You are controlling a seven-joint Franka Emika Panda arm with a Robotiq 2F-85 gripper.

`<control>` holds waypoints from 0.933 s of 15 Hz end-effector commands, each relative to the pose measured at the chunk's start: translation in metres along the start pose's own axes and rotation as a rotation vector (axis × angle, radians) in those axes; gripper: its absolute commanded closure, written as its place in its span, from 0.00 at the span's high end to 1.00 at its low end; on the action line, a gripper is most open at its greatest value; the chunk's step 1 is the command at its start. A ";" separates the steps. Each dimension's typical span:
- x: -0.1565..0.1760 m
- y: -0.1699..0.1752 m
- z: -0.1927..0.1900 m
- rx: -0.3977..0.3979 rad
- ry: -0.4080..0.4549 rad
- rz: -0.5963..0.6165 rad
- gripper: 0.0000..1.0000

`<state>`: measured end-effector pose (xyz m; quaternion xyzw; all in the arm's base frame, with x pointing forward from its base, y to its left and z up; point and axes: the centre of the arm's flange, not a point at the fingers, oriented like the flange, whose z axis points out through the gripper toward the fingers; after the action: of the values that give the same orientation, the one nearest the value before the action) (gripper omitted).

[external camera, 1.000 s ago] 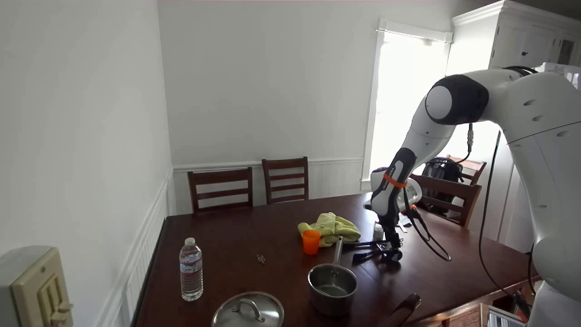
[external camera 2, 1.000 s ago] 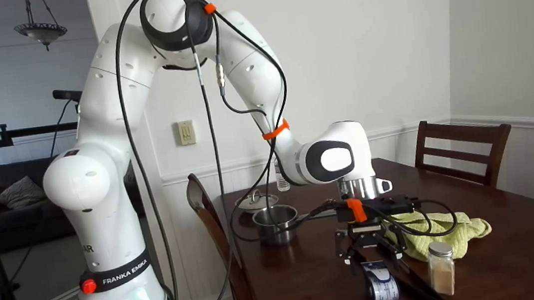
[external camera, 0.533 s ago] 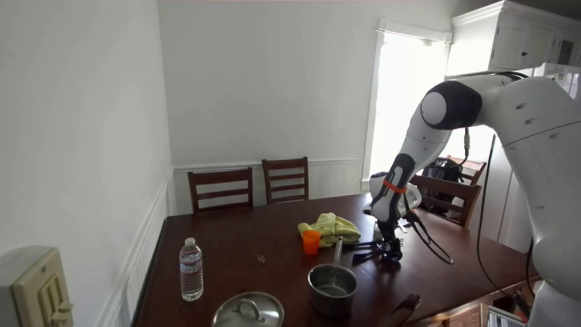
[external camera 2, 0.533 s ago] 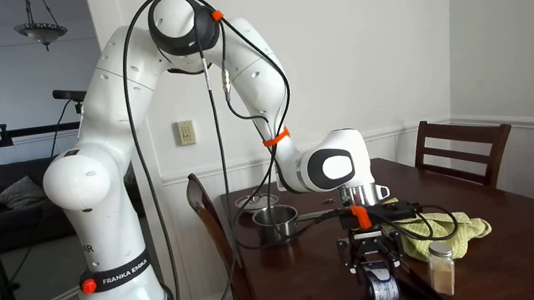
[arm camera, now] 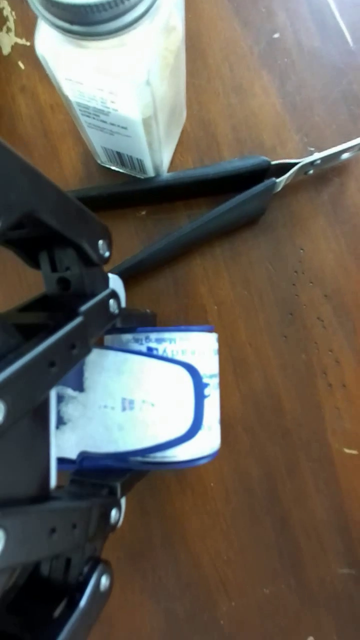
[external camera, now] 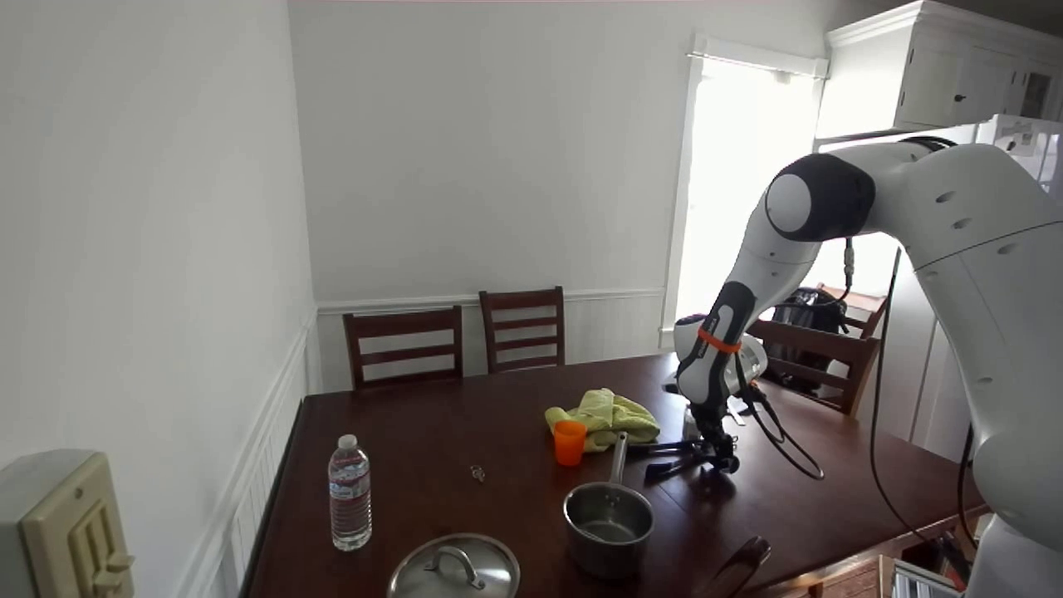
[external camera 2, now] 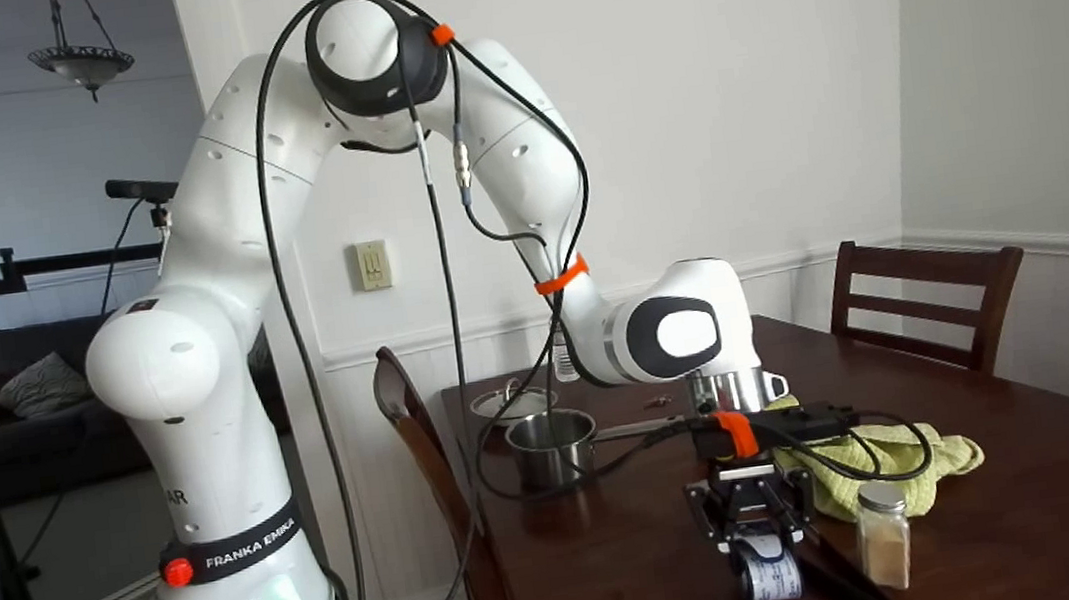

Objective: Put the masking tape inside the orange cup

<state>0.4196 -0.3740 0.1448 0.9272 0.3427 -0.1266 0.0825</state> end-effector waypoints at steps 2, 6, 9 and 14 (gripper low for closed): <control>-0.041 -0.031 -0.080 0.021 0.000 -0.253 0.36; -0.045 -0.053 -0.152 -0.114 0.070 -0.418 0.36; 0.024 -0.094 -0.169 -0.127 0.112 -0.571 0.36; 0.066 -0.114 -0.197 -0.200 0.125 -0.670 0.61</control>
<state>0.4285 -0.1996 0.3063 0.7560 0.6435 -0.0553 0.1061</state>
